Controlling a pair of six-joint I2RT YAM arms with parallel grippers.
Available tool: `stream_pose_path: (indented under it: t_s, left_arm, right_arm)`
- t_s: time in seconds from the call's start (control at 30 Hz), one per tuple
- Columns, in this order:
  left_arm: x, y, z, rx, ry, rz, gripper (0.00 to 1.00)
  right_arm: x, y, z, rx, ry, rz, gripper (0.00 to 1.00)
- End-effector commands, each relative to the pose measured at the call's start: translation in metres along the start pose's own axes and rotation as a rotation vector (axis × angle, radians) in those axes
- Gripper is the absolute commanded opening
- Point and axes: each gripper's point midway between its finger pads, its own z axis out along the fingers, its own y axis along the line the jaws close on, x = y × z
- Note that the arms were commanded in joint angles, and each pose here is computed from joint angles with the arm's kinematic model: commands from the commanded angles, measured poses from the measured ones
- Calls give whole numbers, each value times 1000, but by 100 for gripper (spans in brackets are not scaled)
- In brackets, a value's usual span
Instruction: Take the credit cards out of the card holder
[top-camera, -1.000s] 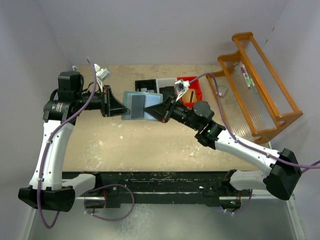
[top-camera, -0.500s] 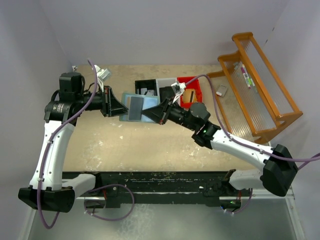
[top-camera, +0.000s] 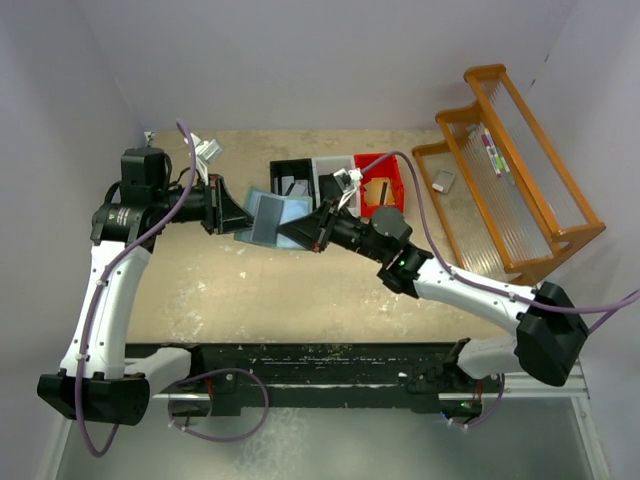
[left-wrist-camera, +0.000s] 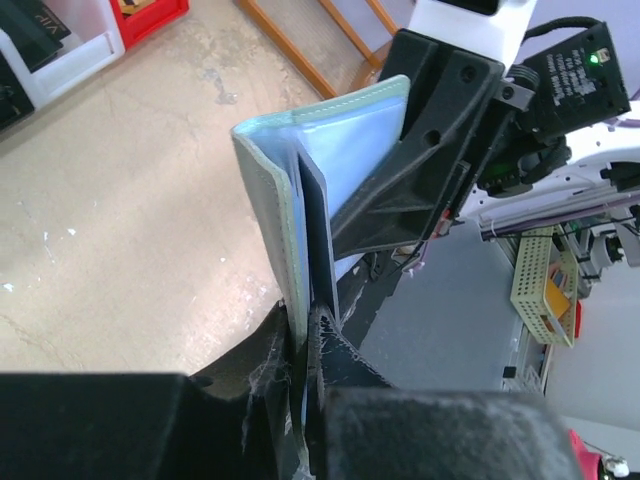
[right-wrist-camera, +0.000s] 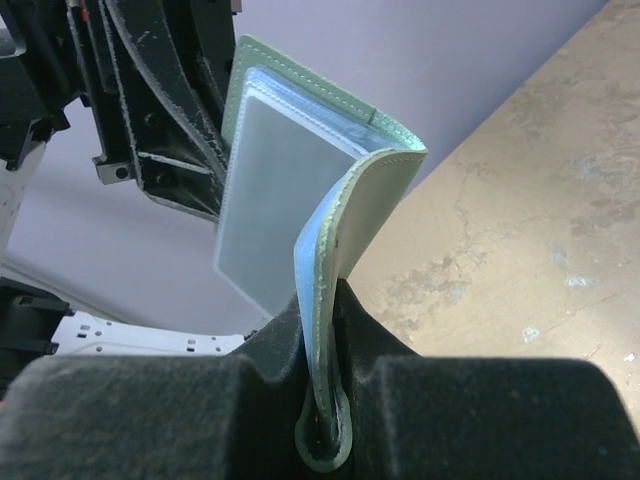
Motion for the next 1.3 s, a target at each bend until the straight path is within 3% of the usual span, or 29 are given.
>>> stream_pose_path:
  t_s: [0.0, 0.1, 0.2, 0.4, 0.67, 1.03, 1.17, 1.27]
  left_arm:
    - [-10, 12, -2, -78, -29, 69, 6]
    - [-11, 22, -3, -141, -33, 74, 0]
    - [-14, 19, -5, -138, -36, 89, 0]
    - [-27, 17, -13, -187, -68, 201, 0]
    - [-46, 17, -35, -317, -126, 466, 0]
    - [-32, 41, -40, -412, -74, 513, 0]
    - [-32, 37, -39, -396, -75, 502, 0]
    - [-29, 24, -33, -315, -74, 473, 0]
  right_arm:
    - [-23, 60, -11, -197, -61, -56, 12]
    - [-17, 60, -17, -205, -47, -38, 36]
    - [-18, 58, -21, -193, -58, -32, 59]
    - [-18, 42, -24, -96, -55, -13, 81]
    - [-9, 27, 0, -76, -15, 15, 89]
    - [-28, 33, 40, -129, -66, 20, 95]
    - [-15, 32, 29, -143, -33, 29, 93]
    - [-10, 29, 18, -129, -32, 51, 86]
